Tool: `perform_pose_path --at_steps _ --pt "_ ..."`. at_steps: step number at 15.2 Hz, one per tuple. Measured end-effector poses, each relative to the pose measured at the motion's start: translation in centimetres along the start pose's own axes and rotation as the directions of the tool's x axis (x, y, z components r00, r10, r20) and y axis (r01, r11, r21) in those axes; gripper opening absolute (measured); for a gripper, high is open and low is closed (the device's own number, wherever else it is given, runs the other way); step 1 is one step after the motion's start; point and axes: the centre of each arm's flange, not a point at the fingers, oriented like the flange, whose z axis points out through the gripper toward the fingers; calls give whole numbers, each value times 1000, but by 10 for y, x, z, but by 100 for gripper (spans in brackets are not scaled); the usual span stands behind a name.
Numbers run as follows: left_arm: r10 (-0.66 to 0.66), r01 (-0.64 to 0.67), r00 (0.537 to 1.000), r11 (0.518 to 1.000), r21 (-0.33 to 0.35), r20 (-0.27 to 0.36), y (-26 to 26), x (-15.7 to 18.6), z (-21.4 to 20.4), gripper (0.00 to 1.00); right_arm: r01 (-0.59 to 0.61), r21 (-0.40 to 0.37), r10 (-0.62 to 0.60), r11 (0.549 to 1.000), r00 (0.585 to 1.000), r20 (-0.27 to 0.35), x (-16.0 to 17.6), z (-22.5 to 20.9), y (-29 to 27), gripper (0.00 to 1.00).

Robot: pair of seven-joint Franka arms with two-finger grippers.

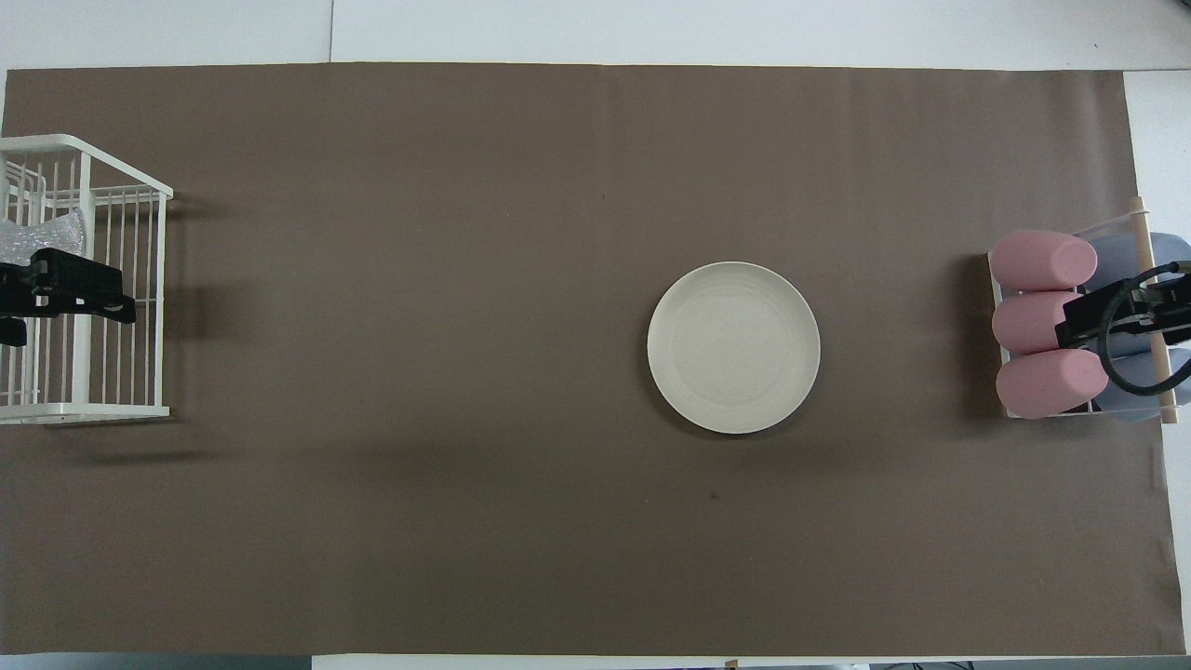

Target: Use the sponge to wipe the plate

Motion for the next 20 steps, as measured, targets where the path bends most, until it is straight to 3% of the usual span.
perform_pose_path --at_steps 17,20 --pt "-47 47 999 999 -1 -4 1 0 0 100 0 0 0 1000 1000 0 0 0 0 100" --pt "-49 49 999 997 51 -9 -1 1 2 100 0 0 0 1000 1000 0 0 0 0 100"
